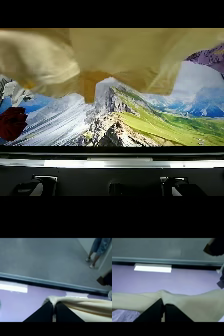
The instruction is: Fold the clothes and pants, and hang the long-sleeved shirts on hangers.
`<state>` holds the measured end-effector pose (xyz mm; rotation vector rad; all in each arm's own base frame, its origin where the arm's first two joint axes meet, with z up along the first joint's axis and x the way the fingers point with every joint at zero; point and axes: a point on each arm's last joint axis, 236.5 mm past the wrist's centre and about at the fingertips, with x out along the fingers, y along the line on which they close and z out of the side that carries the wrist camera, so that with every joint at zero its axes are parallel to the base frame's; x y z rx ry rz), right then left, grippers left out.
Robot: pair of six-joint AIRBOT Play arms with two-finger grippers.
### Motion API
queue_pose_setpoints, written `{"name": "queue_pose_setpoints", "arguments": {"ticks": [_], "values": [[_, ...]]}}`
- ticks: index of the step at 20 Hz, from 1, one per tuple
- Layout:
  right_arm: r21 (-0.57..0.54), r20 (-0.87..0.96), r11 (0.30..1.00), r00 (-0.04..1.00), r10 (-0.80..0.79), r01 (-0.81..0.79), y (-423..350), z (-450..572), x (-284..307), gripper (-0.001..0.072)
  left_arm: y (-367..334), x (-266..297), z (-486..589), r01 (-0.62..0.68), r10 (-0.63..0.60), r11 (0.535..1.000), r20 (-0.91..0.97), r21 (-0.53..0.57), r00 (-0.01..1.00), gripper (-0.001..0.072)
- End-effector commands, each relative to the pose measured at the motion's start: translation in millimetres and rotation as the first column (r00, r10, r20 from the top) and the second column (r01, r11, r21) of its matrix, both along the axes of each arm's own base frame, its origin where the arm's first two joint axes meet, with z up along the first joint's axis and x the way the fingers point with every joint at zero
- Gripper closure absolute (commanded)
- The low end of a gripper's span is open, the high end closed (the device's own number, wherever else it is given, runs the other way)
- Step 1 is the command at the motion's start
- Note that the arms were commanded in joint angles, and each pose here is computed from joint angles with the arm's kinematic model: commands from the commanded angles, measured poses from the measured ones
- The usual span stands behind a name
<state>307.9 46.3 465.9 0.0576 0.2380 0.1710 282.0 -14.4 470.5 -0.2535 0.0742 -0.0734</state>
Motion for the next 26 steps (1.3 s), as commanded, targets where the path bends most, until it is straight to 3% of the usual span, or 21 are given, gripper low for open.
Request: {"name": "queue_pose_setpoints", "arguments": {"ticks": [1, 5, 9, 12, 15, 19, 24, 25, 26], "values": [[0.032, 0.174, 0.999, 0.984, -0.046, 0.041, -14.3, 49.1, -79.6, 0.0682, 28.1, -74.7, 26.9, -0.152, 0.152, 0.988, 0.074, -0.007, 0.986, 0.0691], [0.077, 0.133, 0.996, 0.990, -0.057, 0.047, -13.5, 40.0, -63.4, 0.0682, 29.9, -60.1, 0.5, -0.155, 0.154, 0.988, -0.027, -0.013, 0.988, 0.0691], [0.055, -0.206, 0.996, 0.977, -0.060, 0.073, -7.2, -58.1, 37.9, 0.0682, 31.7, 27.3, -93.5, -0.116, 0.115, 0.993, -0.343, 0.018, 0.932, 0.0692], [0.005, -0.529, 0.997, 0.846, -0.063, 0.077, -1.5, -180.5, 121.2, 0.0682, 32.7, 107.7, -198.6, -0.052, 0.071, 0.997, -0.592, 0.050, 0.803, 0.0692], [0.007, -0.738, 0.993, 0.670, -0.072, 0.115, 5.7, -308.8, 186.1, 0.0682, 33.3, 174.4, -315.8, 0.000, 0.044, 0.998, -0.774, 0.057, 0.632, 0.0691], [0.074, -0.880, 0.977, 0.475, -0.030, 0.198, 26.8, -454.6, 227.9, 0.0682, 20.2, 224.4, -451.0, 0.035, 0.018, 0.999, -0.883, 0.038, 0.469, 0.0691], [0.164, -0.932, 0.955, 0.357, 0.067, 0.249, 54.1, -537.7, 233.6, 0.0657, 0.7, 225.5, -519.8, 0.057, -0.004, 0.998, -0.935, 0.018, 0.355, 0.0684], [0.168, -0.934, 0.954, 0.351, 0.073, 0.249, 55.5, -540.0, 232.9, 0.0620, -0.9, 224.9, -519.8, 0.050, -0.006, 0.999, -0.936, 0.012, 0.352, 0.0588], [0.167, -0.935, 0.954, 0.347, 0.074, 0.247, 55.6, -539.1, 231.7, 0.0620, -0.9, 223.8, -516.9, 0.049, -0.006, 0.999, -0.936, 0.012, 0.352, 0.0390]]}}
